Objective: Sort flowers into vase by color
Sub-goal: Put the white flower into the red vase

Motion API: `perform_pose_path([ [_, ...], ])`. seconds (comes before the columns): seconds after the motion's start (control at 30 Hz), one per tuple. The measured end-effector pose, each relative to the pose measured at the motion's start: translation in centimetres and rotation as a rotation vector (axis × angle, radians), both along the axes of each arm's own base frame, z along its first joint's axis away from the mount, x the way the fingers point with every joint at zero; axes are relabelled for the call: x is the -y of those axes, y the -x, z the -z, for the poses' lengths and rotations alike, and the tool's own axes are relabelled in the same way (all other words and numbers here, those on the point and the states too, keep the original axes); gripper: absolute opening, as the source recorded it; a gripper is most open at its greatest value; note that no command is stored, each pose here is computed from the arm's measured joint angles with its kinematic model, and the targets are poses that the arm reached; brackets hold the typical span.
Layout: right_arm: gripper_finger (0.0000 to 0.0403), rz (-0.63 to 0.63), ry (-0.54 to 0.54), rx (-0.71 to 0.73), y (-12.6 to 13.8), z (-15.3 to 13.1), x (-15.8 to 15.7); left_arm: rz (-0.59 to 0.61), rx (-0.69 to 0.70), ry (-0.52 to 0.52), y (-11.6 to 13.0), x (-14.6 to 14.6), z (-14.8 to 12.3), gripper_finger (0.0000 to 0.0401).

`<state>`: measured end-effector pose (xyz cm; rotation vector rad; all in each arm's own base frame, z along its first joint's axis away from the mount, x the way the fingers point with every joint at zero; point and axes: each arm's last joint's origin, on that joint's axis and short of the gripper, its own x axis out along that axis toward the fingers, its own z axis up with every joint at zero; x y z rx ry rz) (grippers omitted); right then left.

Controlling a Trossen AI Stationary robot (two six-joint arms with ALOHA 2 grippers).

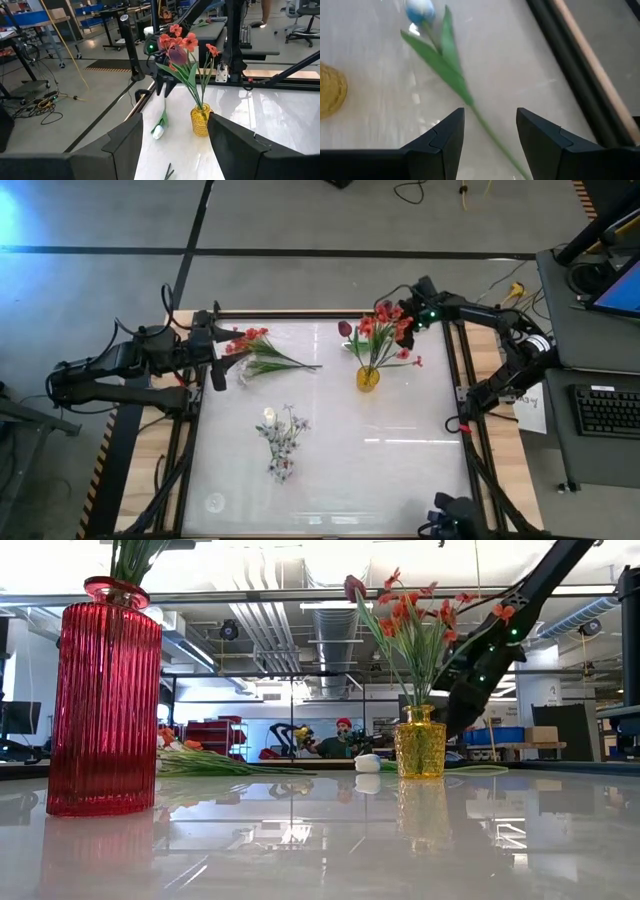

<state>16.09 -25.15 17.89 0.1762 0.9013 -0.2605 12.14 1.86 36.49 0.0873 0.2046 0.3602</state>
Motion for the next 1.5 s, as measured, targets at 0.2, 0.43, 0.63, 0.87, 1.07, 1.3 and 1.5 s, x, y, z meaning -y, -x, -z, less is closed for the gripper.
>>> perform_pose_path([
  [0.2,0.0174,-0.011,0.021,-0.018,-1.2,1.3,-0.8,-0.001,-0.003,0.001,-0.1,0.0,0.0,0.0207],
  [0.43,0.0181,0.0,0.038,-0.012,-1.8,1.9,-0.6,-0.002,-0.004,0.007,-0.2,0.0,0.1,0.0207],
  [0.63,0.0215,-0.007,0.006,-0.034,-2.2,3.4,-0.5,-0.002,-0.005,0.007,-0.2,0.0,0.1,0.0207],
  [0.87,0.0236,-0.051,-0.003,-0.047,-3.0,5.2,-0.4,-0.002,-0.007,0.005,-0.2,0.0,0.1,0.0207],
  [1.07,0.0227,-0.062,-0.001,-0.039,-3.7,5.9,-0.3,-0.002,-0.008,0.004,-0.2,0.0,0.1,0.0207],
  [1.3,0.014,-0.039,0.007,-0.038,-3.8,5.8,0.0,-0.002,-0.008,0.004,-0.2,0.0,0.1,0.0208],
  [1.5,0.0024,-0.043,-0.005,-0.03,-3.7,5.5,-0.2,-0.002,-0.008,0.004,-0.2,0.0,0.1,0.0208],
])
